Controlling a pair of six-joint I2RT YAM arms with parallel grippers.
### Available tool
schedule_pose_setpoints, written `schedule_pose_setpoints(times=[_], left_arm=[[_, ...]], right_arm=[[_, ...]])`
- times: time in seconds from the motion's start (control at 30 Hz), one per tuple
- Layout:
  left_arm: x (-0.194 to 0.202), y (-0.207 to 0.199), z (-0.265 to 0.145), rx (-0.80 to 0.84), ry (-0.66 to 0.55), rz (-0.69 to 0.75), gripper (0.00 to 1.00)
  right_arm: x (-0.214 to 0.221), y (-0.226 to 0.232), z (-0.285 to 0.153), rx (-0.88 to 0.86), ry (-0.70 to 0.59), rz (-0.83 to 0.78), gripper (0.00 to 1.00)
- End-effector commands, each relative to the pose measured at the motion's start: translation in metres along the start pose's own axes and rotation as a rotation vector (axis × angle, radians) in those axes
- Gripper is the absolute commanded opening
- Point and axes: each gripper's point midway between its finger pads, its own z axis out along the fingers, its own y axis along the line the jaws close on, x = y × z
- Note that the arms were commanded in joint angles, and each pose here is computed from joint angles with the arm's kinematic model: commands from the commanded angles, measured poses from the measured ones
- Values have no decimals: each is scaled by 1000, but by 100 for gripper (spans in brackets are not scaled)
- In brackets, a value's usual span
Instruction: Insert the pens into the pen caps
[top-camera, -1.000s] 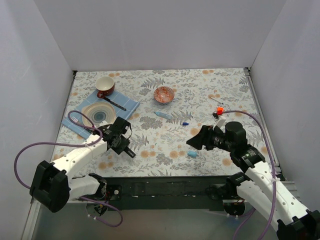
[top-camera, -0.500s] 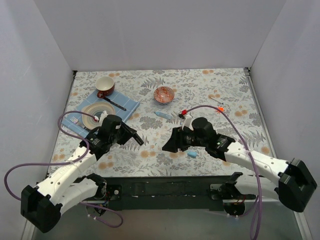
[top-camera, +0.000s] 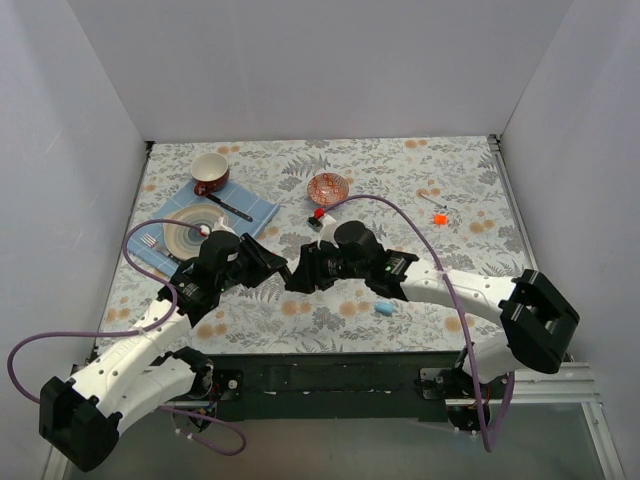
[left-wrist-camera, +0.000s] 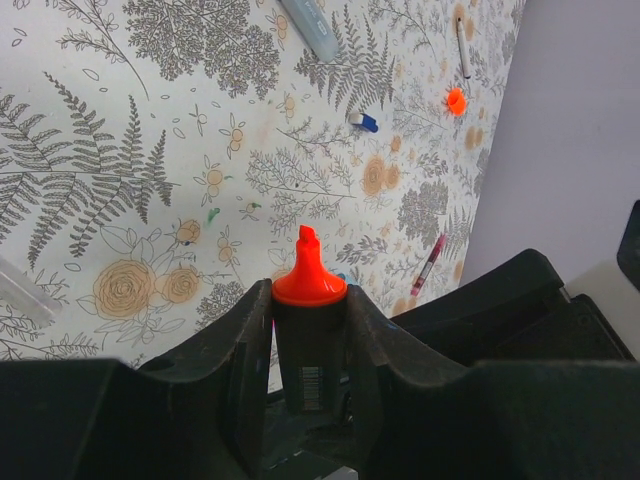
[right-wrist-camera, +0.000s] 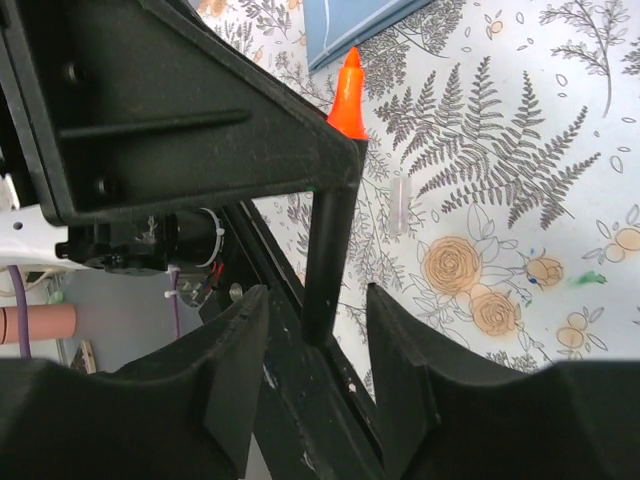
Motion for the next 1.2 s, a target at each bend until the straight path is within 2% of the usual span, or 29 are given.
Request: schedule_pose_setpoints(times=[0.0, 0.27, 0.37, 0.4, 0.5, 0.6, 0.63, 0.7, 0.8, 0.83, 0.9, 0.93, 0.97, 1.17], left_arm=[[1, -6, -5, 44, -2, 27, 0], [0, -7, -4, 42, -3, 37, 0], [-1, -8, -5, 46, -5, 43, 0], [0, -7, -4, 45, -3, 43, 0], [2, -11, -7, 65, 12, 60, 0], [6, -32, -17, 187, 39, 178, 49], [9, -42, -23, 246, 54, 204, 80], [6, -54, -34, 306, 33, 236, 92], [10, -71, -49, 430, 28, 286, 93], [11, -85, -63, 521, 21, 308, 93], [19, -89, -70, 598, 39, 331, 90], [20, -97, -79, 659, 27, 342, 87], [24, -104, -86, 717, 40, 355, 79], [42, -110, -94, 866, 113, 363, 59]], right_arm=[[-18, 17, 12, -29, -41, -47, 45], [-9, 14, 14, -5, -29, -32, 39], [-11, 11, 13, 17, -46, -41, 22], [-11, 10, 12, 25, -44, -40, 4], [-16, 16, 11, -4, -67, -55, 1], [-12, 29, 3, -85, -85, -48, 1], [-20, 37, 0, -121, -129, -56, 1], [-24, 40, -12, -135, -173, -58, 1], [-37, 54, -33, -201, -281, -77, 1], [-39, 58, -39, -224, -305, -73, 1], [-46, 71, -55, -298, -385, -87, 1], [-46, 76, -60, -327, -398, -72, 1], [-54, 88, -70, -382, -447, -85, 1], [-47, 105, -83, -510, -457, -74, 1]])
